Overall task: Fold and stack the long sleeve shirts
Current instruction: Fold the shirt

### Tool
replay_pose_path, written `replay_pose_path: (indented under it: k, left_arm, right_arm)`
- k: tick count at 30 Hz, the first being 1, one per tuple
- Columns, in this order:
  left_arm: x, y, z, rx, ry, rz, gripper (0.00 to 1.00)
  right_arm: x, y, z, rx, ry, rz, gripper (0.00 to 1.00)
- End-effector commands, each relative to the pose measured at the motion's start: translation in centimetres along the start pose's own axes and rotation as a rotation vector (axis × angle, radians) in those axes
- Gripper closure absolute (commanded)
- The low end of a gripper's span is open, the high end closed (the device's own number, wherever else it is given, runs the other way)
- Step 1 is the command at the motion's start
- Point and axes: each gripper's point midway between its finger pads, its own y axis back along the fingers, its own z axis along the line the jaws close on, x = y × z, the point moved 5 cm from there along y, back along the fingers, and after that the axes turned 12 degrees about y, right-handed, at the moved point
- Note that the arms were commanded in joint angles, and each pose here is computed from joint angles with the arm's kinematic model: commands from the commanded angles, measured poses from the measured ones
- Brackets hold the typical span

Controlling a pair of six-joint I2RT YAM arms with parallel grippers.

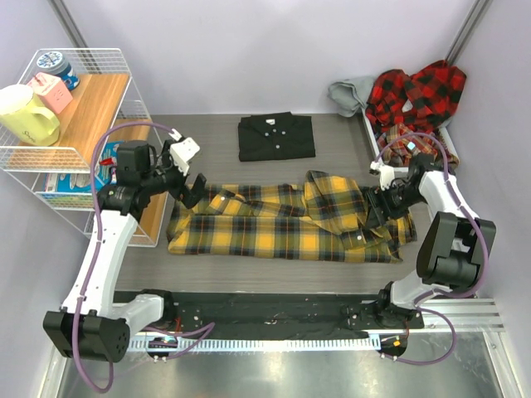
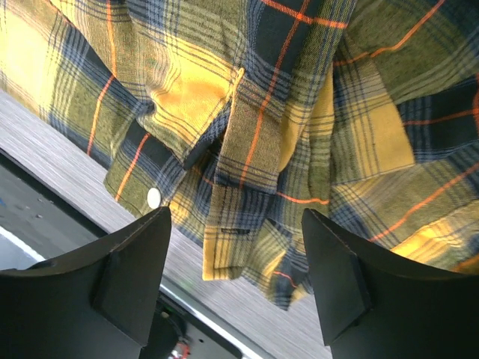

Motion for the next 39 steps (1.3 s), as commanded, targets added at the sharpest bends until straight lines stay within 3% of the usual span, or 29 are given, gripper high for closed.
replay_pose_path:
  k: [1, 10, 13, 15, 16, 18, 22, 24, 25, 27, 28, 32, 39]
  left_arm:
    - [-1.0, -0.8, -0.8, 0.088, 0.091, -0.051, 0.00]
    - [-1.0, -1.5, -1.1, 0.132, 0.100, -0.048, 0.00]
    - [-0.8, -1.7, -1.2, 0.141, 0.109, -0.044, 0.00]
    - [-0.7, -2.0, -1.2, 0.142, 0.118, -0.038, 0.00]
    - [-0.6, -2.1, -1.2, 0.138, 0.123, -0.032, 0.00]
    - [-0.4, -2.4, -1.4, 0.141, 0.128, -0.015, 0.06]
    - [-0.3, -3.8, -1.7, 0.114, 0.108, 0.042, 0.07]
    - [-0.5, -4.6, -2.6, 0.137, 0.085, 0.050, 0.07]
    - [-0.5, -5.1, -2.9, 0.140, 0.090, 0.056, 0.06]
    - [-1.3, -6.4, -3.9, 0.130, 0.073, 0.041, 0.03]
    - [-1.5, -7.2, -4.5, 0.134, 0.109, 0.043, 0.01]
    - [-4.0, -10.0, -7.1, 0.175, 0.185, -0.037, 0.00]
    - [-7.3, -14.8, -11.5, 0.225, 0.223, -0.073, 0.00]
  right_arm:
    - [0.2, -0.9, 0.4, -0.032, -0.099, 0.000, 0.26]
    - [1.7, -1.9, 1.5, -0.080, -0.148, 0.038, 0.28]
    - [0.5, -1.4, 2.5, -0.145, -0.141, -0.032, 0.43]
    - [-1.8, 0.3, 3.5, -0.193, -0.109, -0.159, 0.51]
    - [-2.6, 0.8, 3.9, -0.204, -0.104, -0.204, 0.63]
    - [-4.4, 2.0, 4.7, -0.230, -0.094, -0.293, 0.73]
    - [-7.6, 2.6, 5.7, -0.319, -0.117, -0.434, 0.99]
    - [-9.4, 2.4, 5.7, -0.321, -0.103, -0.513, 0.99]
    - [-10.3, 2.6, 6.2, -0.352, -0.206, -0.530, 0.99]
    - [-12.6, 3.0, 5.8, -0.287, -0.144, -0.658, 0.99]
    - [-13.8, 3.2, 6.9, -0.327, -0.249, -0.676, 0.99]
    - [-18.4, 4.3, 7.8, -0.217, -0.201, -0.894, 0.99]
    - [-22.5, 4.5, 11.4, -0.239, -0.233, -0.953, 0.99]
